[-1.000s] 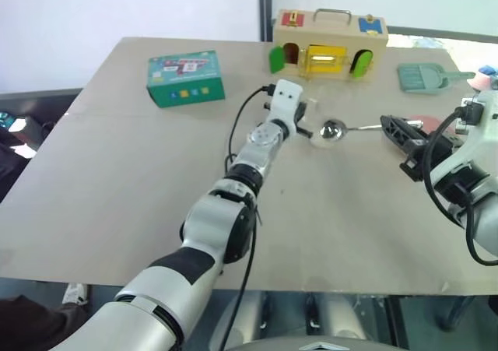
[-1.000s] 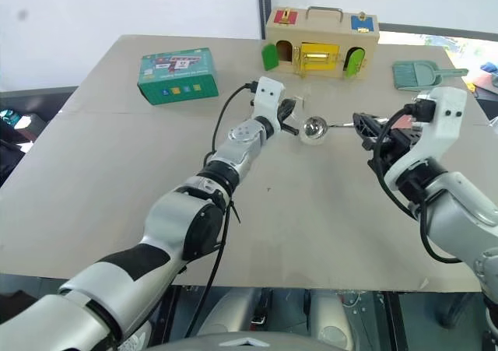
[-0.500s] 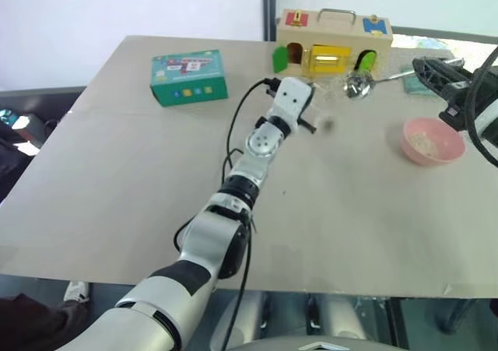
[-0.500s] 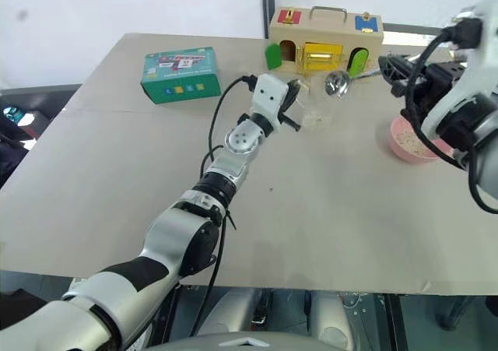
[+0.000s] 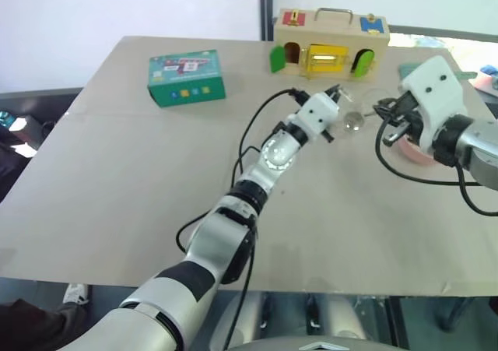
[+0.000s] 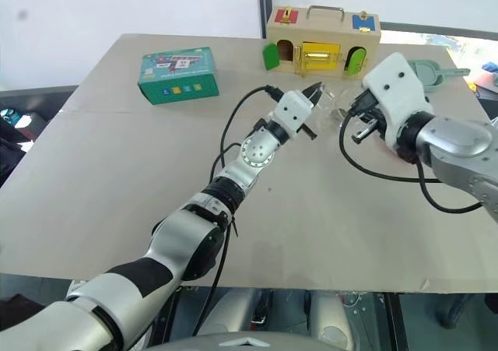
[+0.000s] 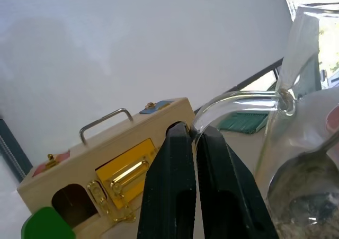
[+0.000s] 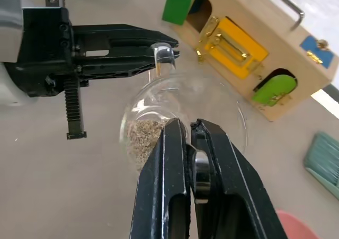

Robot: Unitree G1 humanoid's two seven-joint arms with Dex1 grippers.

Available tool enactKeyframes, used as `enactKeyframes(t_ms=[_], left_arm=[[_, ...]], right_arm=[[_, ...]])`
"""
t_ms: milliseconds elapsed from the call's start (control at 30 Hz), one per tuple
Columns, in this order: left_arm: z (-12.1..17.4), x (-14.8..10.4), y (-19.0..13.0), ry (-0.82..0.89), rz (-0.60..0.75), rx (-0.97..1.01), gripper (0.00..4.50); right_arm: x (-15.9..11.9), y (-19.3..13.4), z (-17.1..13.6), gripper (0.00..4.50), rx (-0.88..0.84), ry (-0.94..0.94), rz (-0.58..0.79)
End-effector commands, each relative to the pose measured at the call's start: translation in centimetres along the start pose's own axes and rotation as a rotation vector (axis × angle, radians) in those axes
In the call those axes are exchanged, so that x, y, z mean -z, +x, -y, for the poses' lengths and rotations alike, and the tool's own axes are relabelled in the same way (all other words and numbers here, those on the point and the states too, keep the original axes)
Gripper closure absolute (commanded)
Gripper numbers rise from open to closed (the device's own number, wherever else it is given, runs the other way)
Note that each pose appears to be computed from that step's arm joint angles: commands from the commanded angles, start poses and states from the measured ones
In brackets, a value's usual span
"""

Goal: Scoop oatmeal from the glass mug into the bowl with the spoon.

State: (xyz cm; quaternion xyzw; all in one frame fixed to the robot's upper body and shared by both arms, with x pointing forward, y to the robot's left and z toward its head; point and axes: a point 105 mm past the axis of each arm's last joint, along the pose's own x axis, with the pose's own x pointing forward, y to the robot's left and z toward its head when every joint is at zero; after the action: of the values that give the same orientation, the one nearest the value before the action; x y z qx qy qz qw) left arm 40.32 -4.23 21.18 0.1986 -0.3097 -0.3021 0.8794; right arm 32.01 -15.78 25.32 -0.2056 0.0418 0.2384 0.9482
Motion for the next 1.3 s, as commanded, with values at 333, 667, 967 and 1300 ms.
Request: enactKeyframes(t_ms=[333,667,967,1300], left_arm=[[-1.0,-3.0,2.0,0.066,0.093,-0.036,4.48],[-0.6,-1.7,2.0,0.115,0.023,-0.016,4.48],[-0.8,-1.9,2.6,0.116,0.011,-0.027,4.48],[-0.8,-2.6,2.7,0.129,0.047,-0.024,4.48]], right_arm=[[-2.4,-2.8,4.0,4.50,0.014,0.768,0.188],[-2.3,-5.1,6.7,4.50,0.140,1.079,0.287],[-1.5,-5.7,6.2,4.50,0.212,0.911,0.182],[-2.1,-4.8,5.0,4.50,0.252,0.623,0.157]])
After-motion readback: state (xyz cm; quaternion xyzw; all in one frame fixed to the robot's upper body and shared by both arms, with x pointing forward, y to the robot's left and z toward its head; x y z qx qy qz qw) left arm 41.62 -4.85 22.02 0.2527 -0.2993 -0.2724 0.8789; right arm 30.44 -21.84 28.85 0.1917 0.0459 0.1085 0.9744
